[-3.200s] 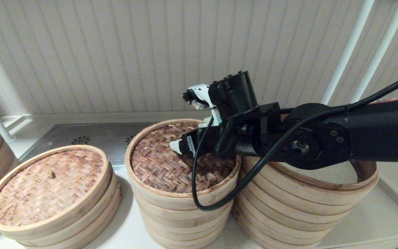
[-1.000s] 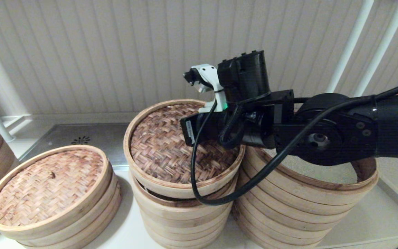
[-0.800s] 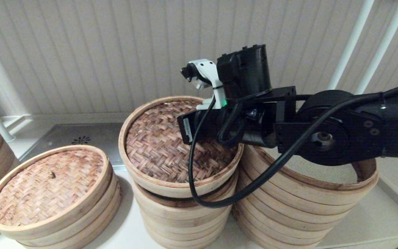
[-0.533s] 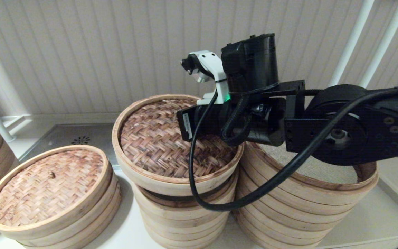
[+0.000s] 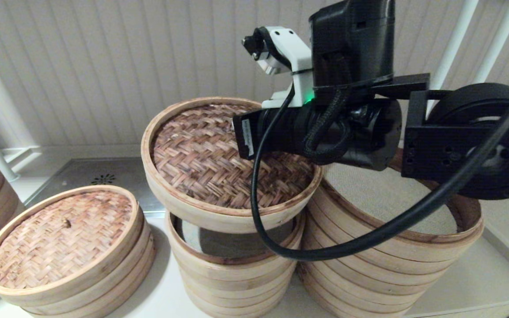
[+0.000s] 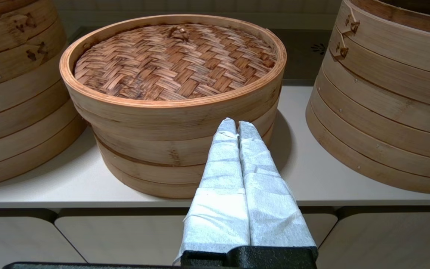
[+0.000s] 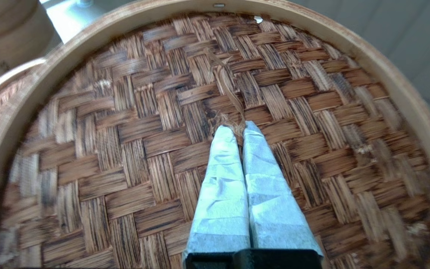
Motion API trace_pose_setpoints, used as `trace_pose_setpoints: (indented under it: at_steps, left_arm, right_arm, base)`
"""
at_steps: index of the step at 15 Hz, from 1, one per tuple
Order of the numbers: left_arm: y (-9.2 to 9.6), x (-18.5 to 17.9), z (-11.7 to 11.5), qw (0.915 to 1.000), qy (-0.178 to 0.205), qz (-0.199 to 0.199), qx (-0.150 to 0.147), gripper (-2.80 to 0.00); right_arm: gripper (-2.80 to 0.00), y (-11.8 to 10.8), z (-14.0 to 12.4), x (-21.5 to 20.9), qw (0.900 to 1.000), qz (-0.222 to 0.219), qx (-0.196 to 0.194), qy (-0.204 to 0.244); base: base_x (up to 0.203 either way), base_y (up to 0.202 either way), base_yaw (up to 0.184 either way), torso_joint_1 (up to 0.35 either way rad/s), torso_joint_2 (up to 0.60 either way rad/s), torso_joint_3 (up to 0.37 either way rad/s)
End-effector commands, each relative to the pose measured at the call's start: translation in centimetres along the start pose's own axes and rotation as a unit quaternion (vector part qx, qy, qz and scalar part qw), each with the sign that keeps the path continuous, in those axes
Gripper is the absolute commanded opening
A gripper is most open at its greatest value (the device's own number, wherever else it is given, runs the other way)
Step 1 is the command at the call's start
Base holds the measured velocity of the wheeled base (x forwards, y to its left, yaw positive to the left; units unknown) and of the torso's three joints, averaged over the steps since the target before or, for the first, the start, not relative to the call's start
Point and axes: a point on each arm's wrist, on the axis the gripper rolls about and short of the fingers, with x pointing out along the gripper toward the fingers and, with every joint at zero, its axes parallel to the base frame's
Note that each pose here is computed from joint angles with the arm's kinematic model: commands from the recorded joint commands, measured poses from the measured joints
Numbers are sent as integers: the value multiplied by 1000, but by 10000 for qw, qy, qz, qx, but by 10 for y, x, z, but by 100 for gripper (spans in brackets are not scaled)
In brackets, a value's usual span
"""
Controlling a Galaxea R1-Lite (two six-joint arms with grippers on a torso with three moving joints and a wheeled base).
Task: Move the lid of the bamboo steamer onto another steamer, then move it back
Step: Put the steamer
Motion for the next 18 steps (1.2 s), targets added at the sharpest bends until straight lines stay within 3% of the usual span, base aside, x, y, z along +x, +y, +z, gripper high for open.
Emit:
trace_pose_setpoints:
  at_steps: [1,5,9,18]
  left_arm:
    - [0,0,0,10000,-3,4,-2,-280]
    - [0,0,0,10000,-3,4,-2,-280]
    - [0,0,0,10000,-2,4,-2,-280]
    - [0,0,0,10000,1,4,-2,-280]
  right_arm:
    - [-280,-6,14,-13,9999,-116,29,-114]
    - [-280,-19,28,-31,9990,-422,58,-152]
    - [-280,-61,34,-41,9941,-1047,153,-239]
    - [-280,-106,25,-100,9820,-1868,247,-90]
  base:
    - [0,0,0,0,0,0]
    - [0,0,0,0,0,0]
    - [0,0,0,0,0,0]
    - [0,0,0,0,0,0]
